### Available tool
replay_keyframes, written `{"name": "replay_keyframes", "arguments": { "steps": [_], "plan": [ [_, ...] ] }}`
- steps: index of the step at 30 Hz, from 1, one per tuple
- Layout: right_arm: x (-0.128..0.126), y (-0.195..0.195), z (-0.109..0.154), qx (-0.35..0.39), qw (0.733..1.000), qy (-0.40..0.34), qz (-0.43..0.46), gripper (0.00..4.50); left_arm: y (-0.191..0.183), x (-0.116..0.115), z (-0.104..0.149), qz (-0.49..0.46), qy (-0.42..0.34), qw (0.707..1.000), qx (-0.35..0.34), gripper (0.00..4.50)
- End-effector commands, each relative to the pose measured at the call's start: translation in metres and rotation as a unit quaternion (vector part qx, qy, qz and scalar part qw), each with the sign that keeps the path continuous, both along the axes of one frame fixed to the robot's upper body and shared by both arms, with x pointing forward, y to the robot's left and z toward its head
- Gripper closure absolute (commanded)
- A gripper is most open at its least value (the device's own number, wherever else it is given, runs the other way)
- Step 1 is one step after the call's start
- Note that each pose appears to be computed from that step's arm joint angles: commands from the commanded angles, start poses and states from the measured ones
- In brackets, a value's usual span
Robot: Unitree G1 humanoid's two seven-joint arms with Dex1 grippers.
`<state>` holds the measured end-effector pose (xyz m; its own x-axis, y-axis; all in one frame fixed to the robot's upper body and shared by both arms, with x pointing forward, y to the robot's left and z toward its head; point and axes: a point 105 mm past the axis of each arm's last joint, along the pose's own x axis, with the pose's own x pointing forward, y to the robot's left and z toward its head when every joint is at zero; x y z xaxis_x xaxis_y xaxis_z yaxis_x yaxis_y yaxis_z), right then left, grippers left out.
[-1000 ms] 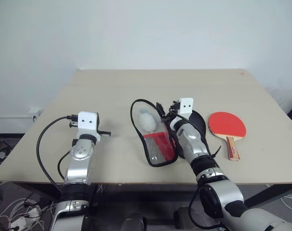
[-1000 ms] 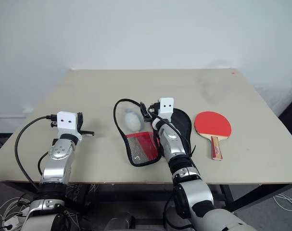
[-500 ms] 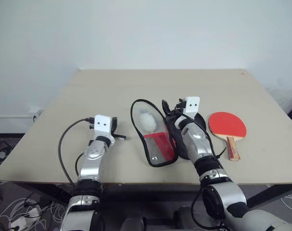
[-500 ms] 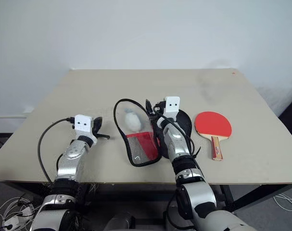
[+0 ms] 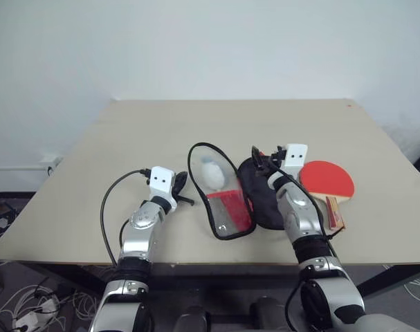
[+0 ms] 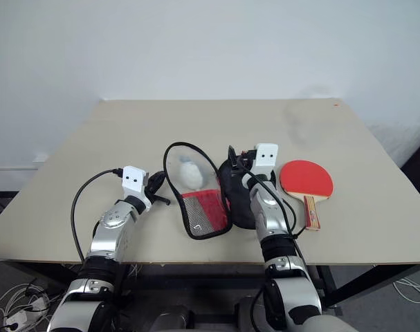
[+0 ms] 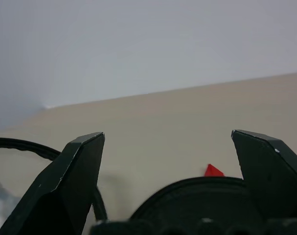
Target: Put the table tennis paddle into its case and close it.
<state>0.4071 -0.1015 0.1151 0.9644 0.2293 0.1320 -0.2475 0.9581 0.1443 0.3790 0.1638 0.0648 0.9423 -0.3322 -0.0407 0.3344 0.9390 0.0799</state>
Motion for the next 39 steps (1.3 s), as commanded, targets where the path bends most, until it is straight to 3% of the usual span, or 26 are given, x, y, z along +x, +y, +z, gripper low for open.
{"name": "replay_keyframes", "arguments": {
  "steps": [1,8,15,21,39],
  "plan": [
    [-0.011,-0.014,0.019,-0.027,0.999,-0.020,-0.006,0.02,-0.003,0.003,0.015,-0.010,-0.025,1.000,-0.002,4.50],
    [-0.045,-0.053,0.008,-0.090,0.995,0.023,-0.038,0.02,-0.011,0.002,0.013,-0.024,-0.022,0.999,-0.019,4.50],
    [-0.067,-0.078,0.013,-0.094,0.993,0.044,-0.063,0.02,-0.018,0.003,0.009,-0.043,-0.014,0.999,-0.030,4.50],
    [-0.074,-0.091,0.015,-0.089,0.991,0.067,-0.078,0.02,-0.020,0.004,0.007,-0.047,-0.013,0.998,-0.036,4.50],
    [-0.087,-0.138,-0.014,-0.096,0.960,0.198,-0.173,0.02,-0.028,0.001,0.003,-0.050,-0.010,0.998,-0.048,4.50]
  ]
}}
